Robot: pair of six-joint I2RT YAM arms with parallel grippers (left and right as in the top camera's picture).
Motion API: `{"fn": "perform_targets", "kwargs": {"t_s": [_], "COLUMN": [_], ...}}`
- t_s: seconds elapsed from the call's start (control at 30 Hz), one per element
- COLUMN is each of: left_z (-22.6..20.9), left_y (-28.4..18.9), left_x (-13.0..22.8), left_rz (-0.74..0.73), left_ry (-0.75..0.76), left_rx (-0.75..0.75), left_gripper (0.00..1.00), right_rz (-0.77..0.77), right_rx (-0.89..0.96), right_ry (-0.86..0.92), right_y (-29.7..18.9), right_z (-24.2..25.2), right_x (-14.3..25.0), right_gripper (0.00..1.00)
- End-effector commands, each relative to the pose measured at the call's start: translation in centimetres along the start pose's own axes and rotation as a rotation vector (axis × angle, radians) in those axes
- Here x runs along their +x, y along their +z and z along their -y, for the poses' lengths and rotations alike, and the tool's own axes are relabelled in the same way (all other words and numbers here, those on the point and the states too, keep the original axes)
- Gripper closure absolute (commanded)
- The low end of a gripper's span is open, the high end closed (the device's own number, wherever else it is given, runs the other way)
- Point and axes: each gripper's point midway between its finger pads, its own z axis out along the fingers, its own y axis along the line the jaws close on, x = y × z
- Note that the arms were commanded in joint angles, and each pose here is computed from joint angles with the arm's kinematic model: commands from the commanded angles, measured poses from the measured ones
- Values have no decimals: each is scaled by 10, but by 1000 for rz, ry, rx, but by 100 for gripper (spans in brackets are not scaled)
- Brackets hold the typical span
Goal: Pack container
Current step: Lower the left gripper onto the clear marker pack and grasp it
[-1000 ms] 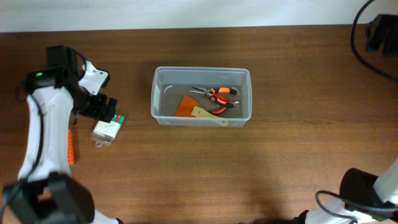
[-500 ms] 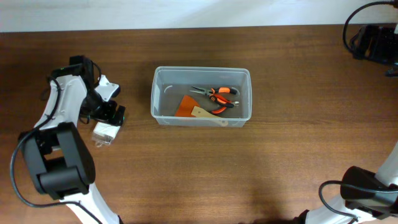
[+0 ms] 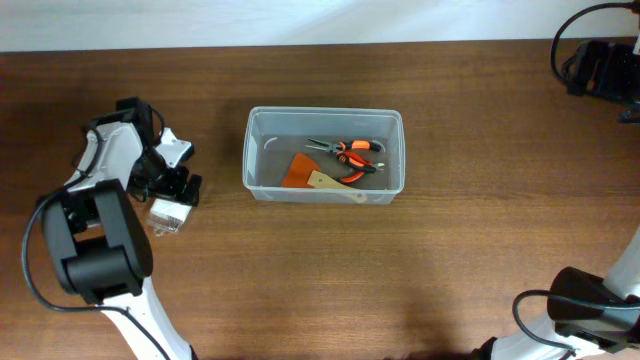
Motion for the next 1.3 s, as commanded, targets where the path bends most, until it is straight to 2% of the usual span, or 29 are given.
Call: {"fn": "perform_targets", "kwargs": {"t_s": [0.0,0.5,0.67,0.9,1.27], "left_z": [2,7,7,7,8], "left_y": [14,24,24,23,23], "left_x": [4,13,13,14,14], "left_rz": [-28,-76,-78,-81,-82], "left_ry": [13,12,12,12,12], "left_rx": [29,55,56,57,58], "left_gripper": [1,2,9,29,48], "right_rz": [-4,-4,-4,-4,-4], "right_rx": [-15,-15,-15,-15,-15], "right_ry": [8,8,8,8,8], "right_y": [3,3,3,3,3], "right_z": [-1,-1,-1,-1,-1], "right_x": [1,1,1,1,1], "right_gripper": [1,2,2,1,1]}}
